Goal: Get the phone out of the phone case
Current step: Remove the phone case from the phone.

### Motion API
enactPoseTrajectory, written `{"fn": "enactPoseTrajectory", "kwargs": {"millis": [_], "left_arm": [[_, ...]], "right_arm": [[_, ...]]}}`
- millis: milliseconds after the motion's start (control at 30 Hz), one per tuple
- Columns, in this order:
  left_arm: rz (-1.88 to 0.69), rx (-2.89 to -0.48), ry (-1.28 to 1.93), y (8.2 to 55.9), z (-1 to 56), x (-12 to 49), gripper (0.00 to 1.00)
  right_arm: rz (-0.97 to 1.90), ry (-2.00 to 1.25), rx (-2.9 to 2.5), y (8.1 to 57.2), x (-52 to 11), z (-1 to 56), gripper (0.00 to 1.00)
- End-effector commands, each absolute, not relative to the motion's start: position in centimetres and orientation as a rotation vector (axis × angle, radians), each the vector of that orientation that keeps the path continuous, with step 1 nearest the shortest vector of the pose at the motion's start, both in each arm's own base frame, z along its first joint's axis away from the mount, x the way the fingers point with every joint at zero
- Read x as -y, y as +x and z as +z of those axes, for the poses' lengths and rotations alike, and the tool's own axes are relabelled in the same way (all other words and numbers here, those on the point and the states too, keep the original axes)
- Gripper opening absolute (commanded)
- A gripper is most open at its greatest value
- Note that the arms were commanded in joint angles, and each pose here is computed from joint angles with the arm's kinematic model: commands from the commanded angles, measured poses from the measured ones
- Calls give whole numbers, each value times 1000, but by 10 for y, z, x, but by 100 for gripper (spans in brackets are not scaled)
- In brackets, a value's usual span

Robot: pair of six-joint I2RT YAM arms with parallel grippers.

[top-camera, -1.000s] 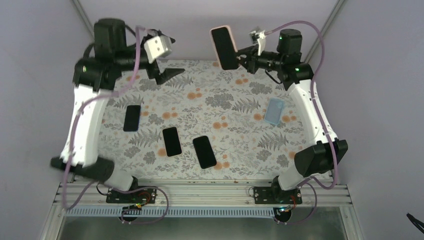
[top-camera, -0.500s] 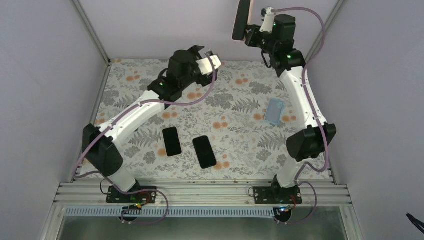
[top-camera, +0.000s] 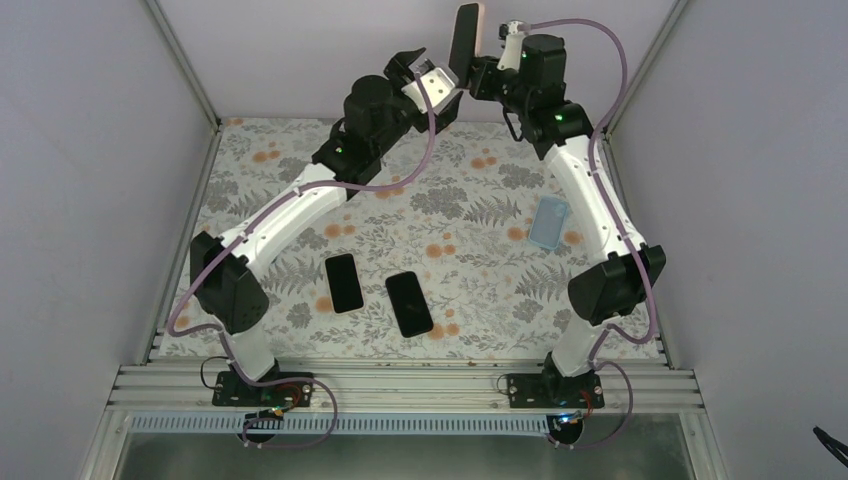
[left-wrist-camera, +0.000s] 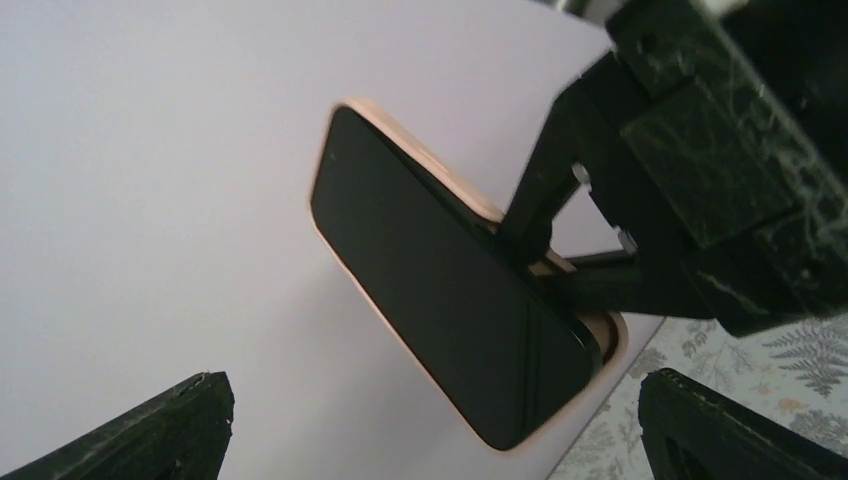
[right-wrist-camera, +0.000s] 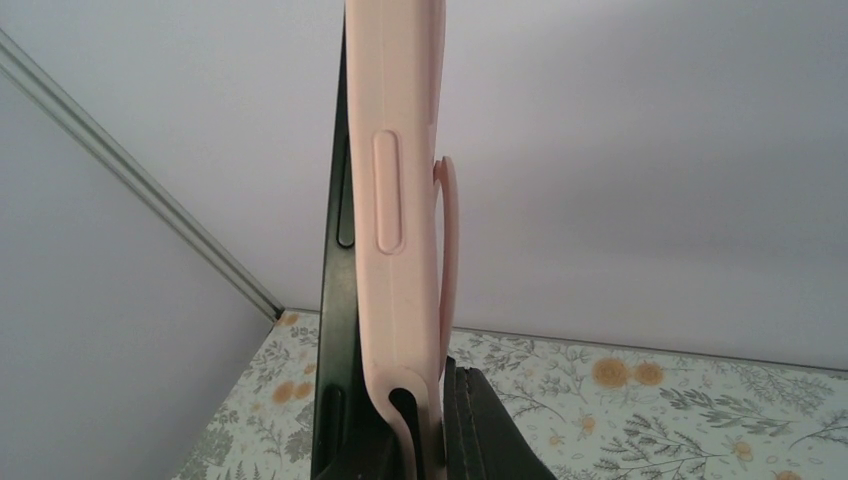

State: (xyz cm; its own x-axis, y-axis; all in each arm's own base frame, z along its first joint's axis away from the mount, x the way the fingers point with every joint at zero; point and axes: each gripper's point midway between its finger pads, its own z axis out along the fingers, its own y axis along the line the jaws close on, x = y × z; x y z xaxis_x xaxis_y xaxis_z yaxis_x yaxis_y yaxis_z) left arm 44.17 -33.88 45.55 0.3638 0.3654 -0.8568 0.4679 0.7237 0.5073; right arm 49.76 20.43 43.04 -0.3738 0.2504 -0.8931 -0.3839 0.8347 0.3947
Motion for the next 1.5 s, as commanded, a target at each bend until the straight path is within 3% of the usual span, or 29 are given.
{"fn": "enactPoseTrajectory", "kwargs": {"millis": [0,933,1167,1367,1467], "left_arm": [[-136,-1262,823,447,445,353,100],[-2,-1296,691,472,436,342,98],[224,-1311,494,493,437,317,86],[393,-1226,255,487,458,279,83],[421,-1183,184,484,463,267,73]], "right_arm": [[679,-88,-1700,489,-203,473,3],[699,-133,-1698,480,-218,469,3],[743,-155,-1709,475,-226,465,3],[802,-229,-1723,462,-237,460,3],[924,-371,-1739,443,-258,455,3]]}}
